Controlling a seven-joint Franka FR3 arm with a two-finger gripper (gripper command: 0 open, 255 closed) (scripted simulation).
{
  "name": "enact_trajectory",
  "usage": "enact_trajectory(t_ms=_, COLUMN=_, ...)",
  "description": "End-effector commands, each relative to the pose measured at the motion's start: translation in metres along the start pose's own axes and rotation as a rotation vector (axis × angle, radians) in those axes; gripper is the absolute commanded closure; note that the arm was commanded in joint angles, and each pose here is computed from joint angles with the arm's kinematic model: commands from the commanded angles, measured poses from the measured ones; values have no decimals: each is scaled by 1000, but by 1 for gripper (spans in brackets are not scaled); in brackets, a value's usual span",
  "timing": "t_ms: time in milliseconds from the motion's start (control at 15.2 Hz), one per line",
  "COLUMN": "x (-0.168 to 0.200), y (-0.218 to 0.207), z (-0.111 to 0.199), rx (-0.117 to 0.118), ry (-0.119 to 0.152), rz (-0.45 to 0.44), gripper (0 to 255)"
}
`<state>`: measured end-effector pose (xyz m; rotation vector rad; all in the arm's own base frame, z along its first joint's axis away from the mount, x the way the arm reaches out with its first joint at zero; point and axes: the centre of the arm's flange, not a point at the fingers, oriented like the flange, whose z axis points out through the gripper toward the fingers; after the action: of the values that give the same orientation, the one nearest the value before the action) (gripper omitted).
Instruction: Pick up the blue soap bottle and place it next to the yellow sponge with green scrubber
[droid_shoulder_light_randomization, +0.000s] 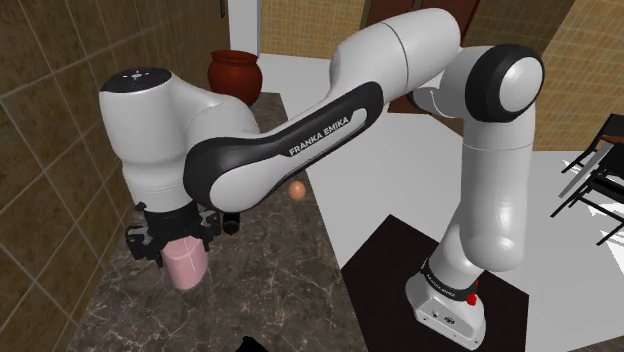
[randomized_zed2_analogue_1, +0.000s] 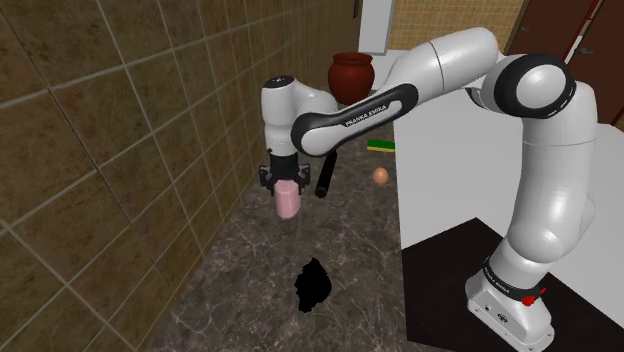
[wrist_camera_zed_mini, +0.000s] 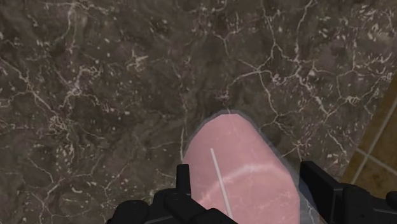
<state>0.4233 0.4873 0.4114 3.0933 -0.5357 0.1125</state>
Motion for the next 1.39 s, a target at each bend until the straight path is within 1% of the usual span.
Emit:
enact_trajectory(t_ms=0, x=1, y=1, z=-12, rx=0, ry=0, rz=0, gripper=255)
enact_trajectory(t_ms=1320, x=9, y=-1, z=-117, rx=0, ry=0, rz=0, gripper=255)
